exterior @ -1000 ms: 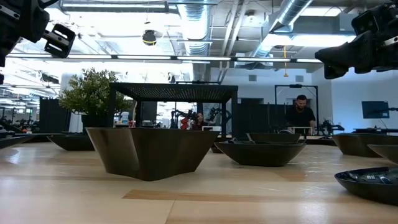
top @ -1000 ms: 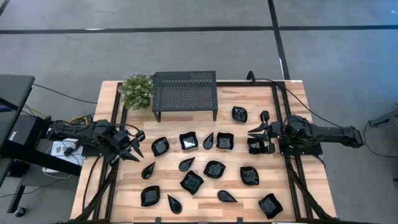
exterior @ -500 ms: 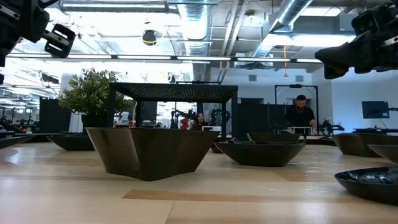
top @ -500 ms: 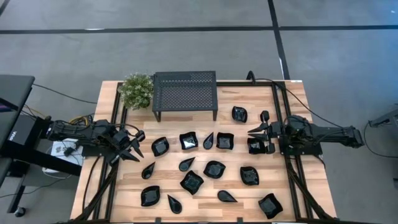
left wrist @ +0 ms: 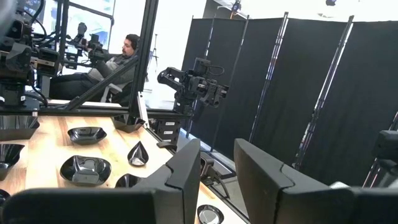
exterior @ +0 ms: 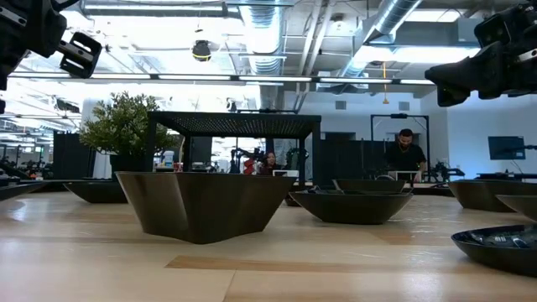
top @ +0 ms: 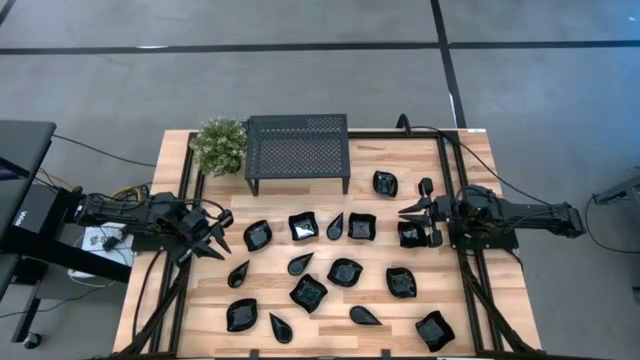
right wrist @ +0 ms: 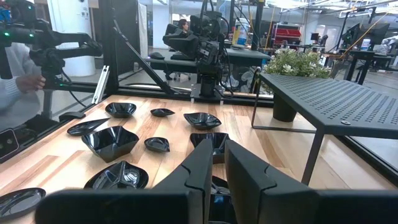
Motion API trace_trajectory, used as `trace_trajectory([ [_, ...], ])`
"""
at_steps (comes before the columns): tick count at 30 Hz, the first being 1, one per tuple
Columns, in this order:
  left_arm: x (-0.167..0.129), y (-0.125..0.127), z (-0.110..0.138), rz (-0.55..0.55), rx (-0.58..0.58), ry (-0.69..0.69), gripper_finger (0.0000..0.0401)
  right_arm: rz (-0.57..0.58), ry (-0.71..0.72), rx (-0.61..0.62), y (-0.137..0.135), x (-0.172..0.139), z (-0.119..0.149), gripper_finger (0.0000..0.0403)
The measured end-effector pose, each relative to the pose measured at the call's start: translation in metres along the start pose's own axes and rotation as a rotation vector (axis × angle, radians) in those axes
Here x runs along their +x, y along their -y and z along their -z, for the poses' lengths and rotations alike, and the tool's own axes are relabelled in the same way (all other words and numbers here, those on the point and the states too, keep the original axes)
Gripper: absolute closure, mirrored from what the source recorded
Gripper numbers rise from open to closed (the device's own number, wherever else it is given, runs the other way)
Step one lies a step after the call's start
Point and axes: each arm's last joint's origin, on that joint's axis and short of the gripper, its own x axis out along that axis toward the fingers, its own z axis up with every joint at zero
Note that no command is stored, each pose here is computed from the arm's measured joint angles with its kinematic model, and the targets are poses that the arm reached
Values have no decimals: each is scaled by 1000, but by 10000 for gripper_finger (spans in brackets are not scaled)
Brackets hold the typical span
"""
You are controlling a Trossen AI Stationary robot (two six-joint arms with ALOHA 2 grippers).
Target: Pick & Place Mini shaped plates
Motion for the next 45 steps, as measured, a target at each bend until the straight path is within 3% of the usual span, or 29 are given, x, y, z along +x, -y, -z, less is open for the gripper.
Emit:
trace_trajectory([
  [22,0,0,-1,-3,6,12,301,0,0,0,0,0,0,363],
  [30,-1,-5,-5,-204,20,94,301,0,0,0,0,0,0,364],
  [33,-2,-6,-9,-278,92,136,301,0,0,0,0,0,0,363],
  [38,0,-7,-13,-283,109,173,301,0,0,0,0,0,0,364],
  [45,20,-11,-42,-343,78,68,301,0,0,0,0,0,0,363],
])
